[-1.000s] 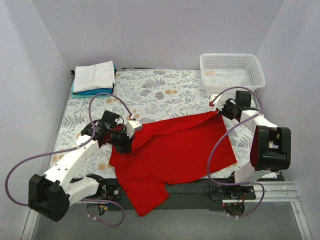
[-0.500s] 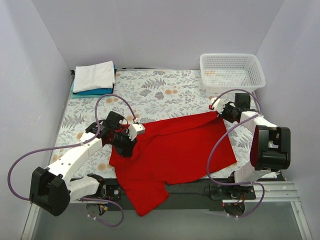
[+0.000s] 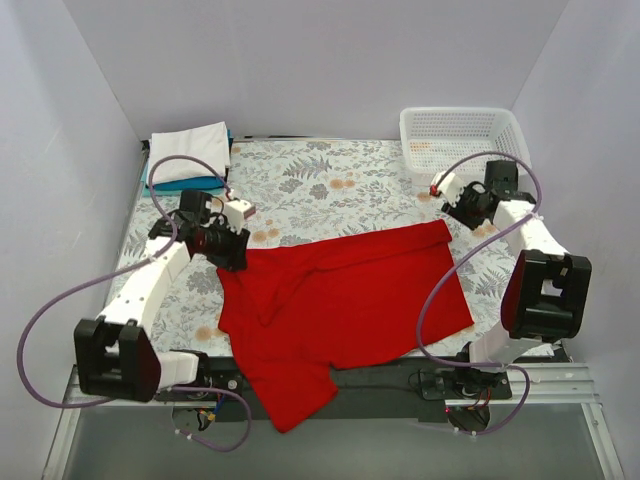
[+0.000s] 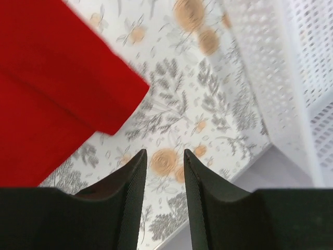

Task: Fold and stack the t-shirts
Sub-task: Fold the tshirt

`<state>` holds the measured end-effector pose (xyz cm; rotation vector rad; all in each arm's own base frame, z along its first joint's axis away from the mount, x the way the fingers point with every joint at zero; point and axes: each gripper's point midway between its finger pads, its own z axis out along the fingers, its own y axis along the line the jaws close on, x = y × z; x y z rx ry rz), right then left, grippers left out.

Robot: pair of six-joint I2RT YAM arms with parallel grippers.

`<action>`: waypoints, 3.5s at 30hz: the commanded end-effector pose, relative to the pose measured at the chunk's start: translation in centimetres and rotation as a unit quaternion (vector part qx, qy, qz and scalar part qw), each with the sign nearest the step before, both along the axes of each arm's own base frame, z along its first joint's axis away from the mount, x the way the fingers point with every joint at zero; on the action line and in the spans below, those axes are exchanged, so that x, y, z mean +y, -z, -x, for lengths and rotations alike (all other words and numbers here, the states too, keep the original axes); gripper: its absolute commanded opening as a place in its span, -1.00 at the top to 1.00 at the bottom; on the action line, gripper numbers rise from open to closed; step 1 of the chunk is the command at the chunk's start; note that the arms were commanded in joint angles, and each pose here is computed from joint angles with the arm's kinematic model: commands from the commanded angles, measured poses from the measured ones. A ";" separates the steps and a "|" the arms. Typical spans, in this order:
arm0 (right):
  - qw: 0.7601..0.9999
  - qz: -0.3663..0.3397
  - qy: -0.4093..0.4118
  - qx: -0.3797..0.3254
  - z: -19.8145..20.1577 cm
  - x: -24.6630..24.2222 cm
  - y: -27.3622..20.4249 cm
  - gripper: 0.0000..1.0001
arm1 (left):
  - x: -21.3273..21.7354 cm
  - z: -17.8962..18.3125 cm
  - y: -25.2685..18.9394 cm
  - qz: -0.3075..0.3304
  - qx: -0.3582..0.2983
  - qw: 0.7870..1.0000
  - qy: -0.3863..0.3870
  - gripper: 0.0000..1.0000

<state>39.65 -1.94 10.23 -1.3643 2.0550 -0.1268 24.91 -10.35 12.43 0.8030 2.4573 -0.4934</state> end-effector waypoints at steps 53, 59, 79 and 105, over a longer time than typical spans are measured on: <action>0.992 0.038 -0.003 0.123 -3.9 2.2 5.0 0.10 | -9.6 -13.8 4.4 -0.017 0.014 0.992 0.122 -0.02; 0.990 0.049 -0.018 0.131 -3.4 2.2 5.7 0.06 | -10.2 -13.8 6.2 -0.041 0.019 0.987 0.152 -0.02; 0.984 0.085 -0.050 0.148 -2.6 2.2 6.9 0.05 | -13.0 -12.2 7.5 -0.042 0.036 0.977 0.207 0.27; 0.988 0.103 -0.046 0.107 -4.5 1.6 4.0 0.97 | -11.9 -11.5 5.8 -0.057 0.007 0.976 0.211 1.00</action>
